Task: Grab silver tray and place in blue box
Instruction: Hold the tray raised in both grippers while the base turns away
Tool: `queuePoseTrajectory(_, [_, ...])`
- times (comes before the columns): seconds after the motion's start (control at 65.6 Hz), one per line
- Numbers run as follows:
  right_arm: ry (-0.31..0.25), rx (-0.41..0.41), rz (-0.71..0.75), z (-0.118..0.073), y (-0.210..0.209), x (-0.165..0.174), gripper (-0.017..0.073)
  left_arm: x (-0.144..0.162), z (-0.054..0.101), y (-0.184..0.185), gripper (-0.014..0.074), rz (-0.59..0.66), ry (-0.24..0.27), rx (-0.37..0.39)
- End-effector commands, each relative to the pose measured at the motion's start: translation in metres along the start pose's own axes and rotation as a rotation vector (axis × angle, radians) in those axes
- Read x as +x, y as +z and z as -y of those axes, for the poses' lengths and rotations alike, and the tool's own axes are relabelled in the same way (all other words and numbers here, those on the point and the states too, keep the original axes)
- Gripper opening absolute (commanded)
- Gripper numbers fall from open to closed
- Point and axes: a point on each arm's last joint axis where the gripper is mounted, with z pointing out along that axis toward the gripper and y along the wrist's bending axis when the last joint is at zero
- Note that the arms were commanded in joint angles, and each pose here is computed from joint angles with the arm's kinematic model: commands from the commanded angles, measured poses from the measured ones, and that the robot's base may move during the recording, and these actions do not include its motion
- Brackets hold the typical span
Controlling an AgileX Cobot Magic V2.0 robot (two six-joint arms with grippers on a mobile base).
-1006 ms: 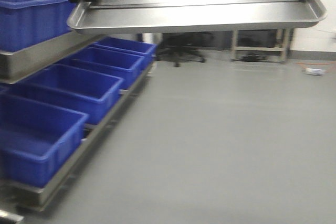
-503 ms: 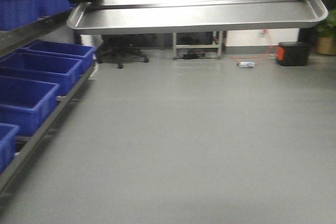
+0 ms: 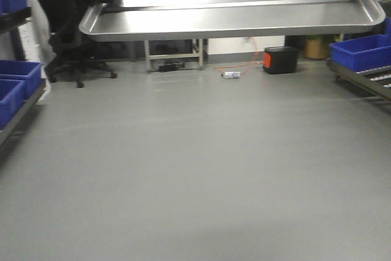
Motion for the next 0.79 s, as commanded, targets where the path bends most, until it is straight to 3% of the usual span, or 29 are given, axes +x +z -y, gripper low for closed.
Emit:
queuePoseTrajectory(0.0, [-0.035,-0.012,0.147,0.0021,-0.0204,-0.0113,0.0057,-0.0017,-0.0007,-0.0193,-0.0105,0.049,0.052,0.009])
queuePoseTrajectory(0.777, [-0.035,-0.012,0.147,0.0021,-0.0204,-0.0113,0.0057,-0.0017,-0.0007,-0.0193,-0.0105,0.049,0.052,0.009])
